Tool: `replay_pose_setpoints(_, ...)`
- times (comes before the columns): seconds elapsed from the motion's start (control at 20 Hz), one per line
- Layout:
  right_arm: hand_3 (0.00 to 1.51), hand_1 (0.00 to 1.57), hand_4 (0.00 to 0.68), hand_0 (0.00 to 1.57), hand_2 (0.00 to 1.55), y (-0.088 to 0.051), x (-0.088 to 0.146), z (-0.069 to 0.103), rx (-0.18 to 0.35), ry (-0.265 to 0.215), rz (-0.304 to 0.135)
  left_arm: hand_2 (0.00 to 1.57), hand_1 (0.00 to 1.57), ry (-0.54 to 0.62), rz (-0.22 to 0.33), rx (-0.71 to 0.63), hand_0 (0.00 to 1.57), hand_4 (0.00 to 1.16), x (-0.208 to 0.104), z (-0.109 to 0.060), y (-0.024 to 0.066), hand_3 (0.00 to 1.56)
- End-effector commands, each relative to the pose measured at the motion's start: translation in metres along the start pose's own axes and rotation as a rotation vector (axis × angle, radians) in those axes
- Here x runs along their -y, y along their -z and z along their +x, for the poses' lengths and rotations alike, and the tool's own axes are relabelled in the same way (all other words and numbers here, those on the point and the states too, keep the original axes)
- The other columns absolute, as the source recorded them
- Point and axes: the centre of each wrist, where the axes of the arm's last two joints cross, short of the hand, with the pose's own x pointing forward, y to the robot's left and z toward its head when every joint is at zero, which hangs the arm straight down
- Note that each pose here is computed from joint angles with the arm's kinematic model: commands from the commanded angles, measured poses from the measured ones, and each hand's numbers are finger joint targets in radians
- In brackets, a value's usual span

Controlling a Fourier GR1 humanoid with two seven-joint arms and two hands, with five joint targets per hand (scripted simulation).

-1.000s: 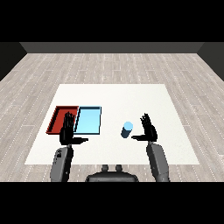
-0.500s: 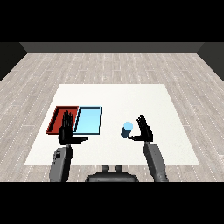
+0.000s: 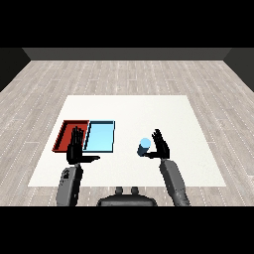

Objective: Pick the blue can and put it in the blue box

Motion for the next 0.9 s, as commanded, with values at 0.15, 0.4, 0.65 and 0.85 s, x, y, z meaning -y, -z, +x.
replay_pose_setpoints(0.15,0.0,0.0,0.0,0.0,0.0,0.019,-0.008,0.0,0.019,0.015,0.0,0.0,0.0,0.0,0.01,0.01,0.0,0.0,0.016,-0.001,-0.0102,0.0)
replay_pose_setpoints(0.4,0.0,0.0,0.0,0.0,0.0,0.018,-0.009,-0.016,-0.016,-0.006,0.028,0.0,0.0,0.02,0.027,0.008,0.0,0.0,-0.013,-0.012,-0.01,0.0)
replay_pose_setpoints(0.65,0.0,0.0,0.0,0.0,0.0,0.019,-0.027,-0.025,-0.02,0.007,0.019,0.0,0.0,0.034,0.006,0.016,0.0,0.0,-0.002,0.01,0.0004,0.0)
replay_pose_setpoints(0.85,0.0,0.0,0.0,0.0,0.0,0.021,-0.037,-0.012,-0.038,0.008,0.038,0.0,0.0,0.011,0.005,0.002,0.0,0.0,-0.001,-0.005,-0.0005,0.0)
